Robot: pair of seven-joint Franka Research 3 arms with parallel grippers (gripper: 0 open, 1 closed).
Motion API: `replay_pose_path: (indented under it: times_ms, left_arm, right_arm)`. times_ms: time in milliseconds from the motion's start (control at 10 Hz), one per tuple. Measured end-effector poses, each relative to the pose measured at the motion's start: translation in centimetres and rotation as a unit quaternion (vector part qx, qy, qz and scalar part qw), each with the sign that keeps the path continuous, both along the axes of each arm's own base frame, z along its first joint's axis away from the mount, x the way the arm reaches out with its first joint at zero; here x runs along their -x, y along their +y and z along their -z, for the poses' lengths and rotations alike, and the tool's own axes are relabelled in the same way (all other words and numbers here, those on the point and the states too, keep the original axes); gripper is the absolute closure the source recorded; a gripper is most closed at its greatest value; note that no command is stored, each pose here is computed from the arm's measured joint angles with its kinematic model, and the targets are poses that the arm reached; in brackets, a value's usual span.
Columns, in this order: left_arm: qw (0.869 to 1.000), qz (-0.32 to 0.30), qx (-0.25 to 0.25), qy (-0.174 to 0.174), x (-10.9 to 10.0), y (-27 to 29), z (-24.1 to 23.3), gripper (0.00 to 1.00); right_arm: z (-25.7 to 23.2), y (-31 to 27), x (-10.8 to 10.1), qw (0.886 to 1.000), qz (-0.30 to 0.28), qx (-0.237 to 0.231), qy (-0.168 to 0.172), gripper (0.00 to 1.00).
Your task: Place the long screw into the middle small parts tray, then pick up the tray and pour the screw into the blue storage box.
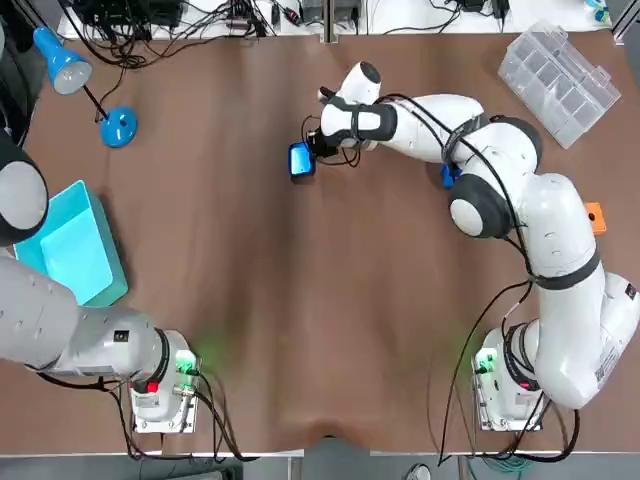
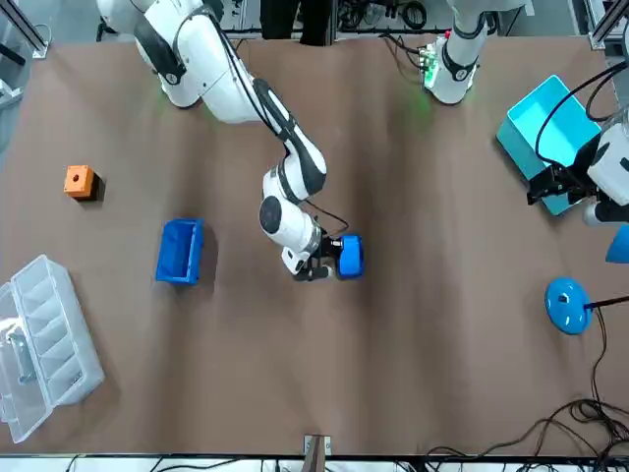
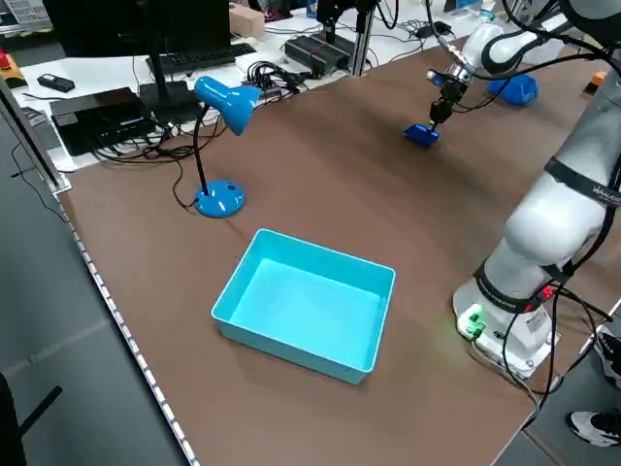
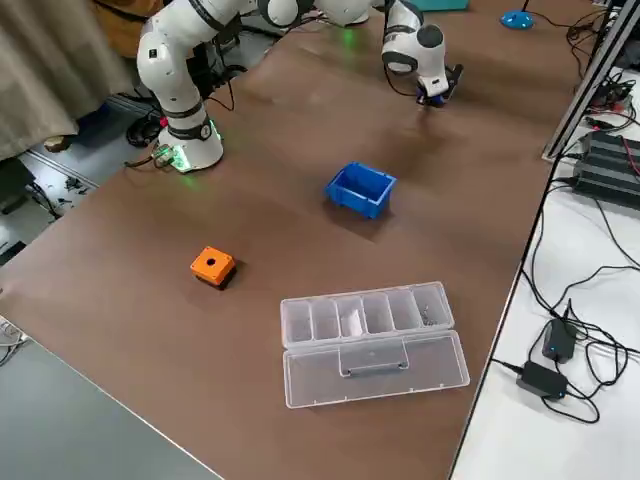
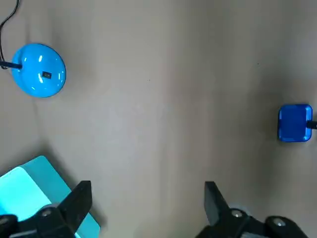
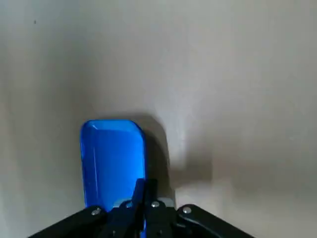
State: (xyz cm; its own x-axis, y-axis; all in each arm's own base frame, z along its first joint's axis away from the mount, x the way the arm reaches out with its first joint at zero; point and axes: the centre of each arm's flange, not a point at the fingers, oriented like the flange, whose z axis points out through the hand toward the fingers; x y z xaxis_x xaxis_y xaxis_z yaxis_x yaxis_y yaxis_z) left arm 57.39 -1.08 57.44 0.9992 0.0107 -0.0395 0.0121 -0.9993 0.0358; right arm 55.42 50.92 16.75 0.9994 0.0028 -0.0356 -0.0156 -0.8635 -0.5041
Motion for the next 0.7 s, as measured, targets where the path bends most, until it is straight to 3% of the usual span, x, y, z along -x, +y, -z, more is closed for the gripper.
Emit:
replay_pose_path:
  times_ms: [200,500,700]
  left_arm:
    - [1.000,0.000,0.000,0.000,0.0,0.0,0.0,0.00]
    - [1.000,0.000,0.000,0.000,0.0,0.0,0.0,0.00]
    - [1.000,0.000,0.000,0.000,0.0,0.0,0.1,0.00]
  right_arm:
    - [0.1,-0.4,-0.5,1.000,0.000,0.002,-0.005,0.83]
    - [-1.3,-0.5,-1.4,0.999,-0.025,0.016,-0.027,0.39]
    - [-4.3,-2.8,-3.6,0.996,-0.060,0.049,-0.035,0.06]
